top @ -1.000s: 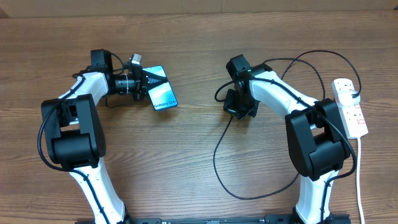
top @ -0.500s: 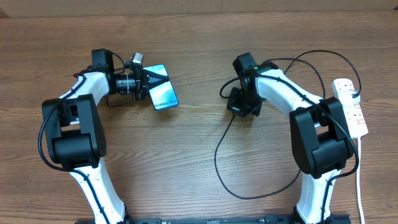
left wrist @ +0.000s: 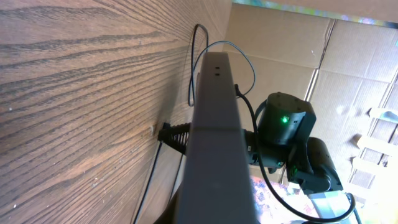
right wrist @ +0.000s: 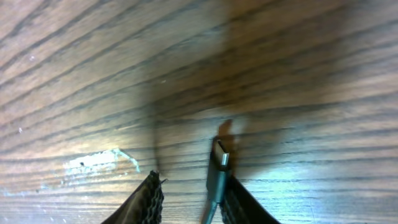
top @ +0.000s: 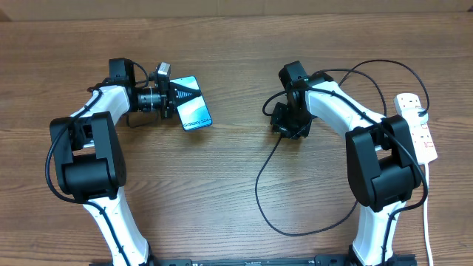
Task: Plug charger to phone and switch on socket
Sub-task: 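Close the right gripper on the USB-C plug head, then lift the plug with the right gripper and turn it toward the phone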
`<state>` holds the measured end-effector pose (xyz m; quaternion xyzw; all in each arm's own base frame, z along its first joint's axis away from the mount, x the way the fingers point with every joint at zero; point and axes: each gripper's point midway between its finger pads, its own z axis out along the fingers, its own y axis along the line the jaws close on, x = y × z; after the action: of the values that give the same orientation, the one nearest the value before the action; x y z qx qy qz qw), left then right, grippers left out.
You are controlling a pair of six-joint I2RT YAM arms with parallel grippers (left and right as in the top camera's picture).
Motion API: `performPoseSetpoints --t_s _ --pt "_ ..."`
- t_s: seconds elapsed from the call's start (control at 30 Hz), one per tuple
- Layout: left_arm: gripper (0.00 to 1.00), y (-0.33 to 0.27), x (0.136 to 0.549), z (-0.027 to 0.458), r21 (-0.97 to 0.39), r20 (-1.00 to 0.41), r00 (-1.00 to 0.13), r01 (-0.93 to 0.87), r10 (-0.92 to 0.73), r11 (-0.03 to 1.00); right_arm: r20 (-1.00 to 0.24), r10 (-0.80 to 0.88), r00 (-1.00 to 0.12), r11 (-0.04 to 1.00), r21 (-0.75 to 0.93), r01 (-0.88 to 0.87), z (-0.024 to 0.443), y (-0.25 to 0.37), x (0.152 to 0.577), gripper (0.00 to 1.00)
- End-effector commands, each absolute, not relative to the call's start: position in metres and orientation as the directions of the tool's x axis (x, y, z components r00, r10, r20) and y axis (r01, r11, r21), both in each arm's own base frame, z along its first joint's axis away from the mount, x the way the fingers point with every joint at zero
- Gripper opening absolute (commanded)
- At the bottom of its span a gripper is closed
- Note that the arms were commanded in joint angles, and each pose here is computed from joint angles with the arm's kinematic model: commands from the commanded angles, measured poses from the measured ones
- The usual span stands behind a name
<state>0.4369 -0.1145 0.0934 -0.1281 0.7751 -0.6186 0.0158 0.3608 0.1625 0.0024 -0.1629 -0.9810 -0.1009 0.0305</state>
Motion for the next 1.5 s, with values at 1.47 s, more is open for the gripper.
performPoseSetpoints --t_s 1.47 --pt "0.04 -0.120 0.433 0.153 -1.000 0.010 -0.993 -0.009 -0.119 -0.009 -0.123 -0.319 -0.940 0.353 0.905 -0.238 0.094 0.238 0.327 0.04"
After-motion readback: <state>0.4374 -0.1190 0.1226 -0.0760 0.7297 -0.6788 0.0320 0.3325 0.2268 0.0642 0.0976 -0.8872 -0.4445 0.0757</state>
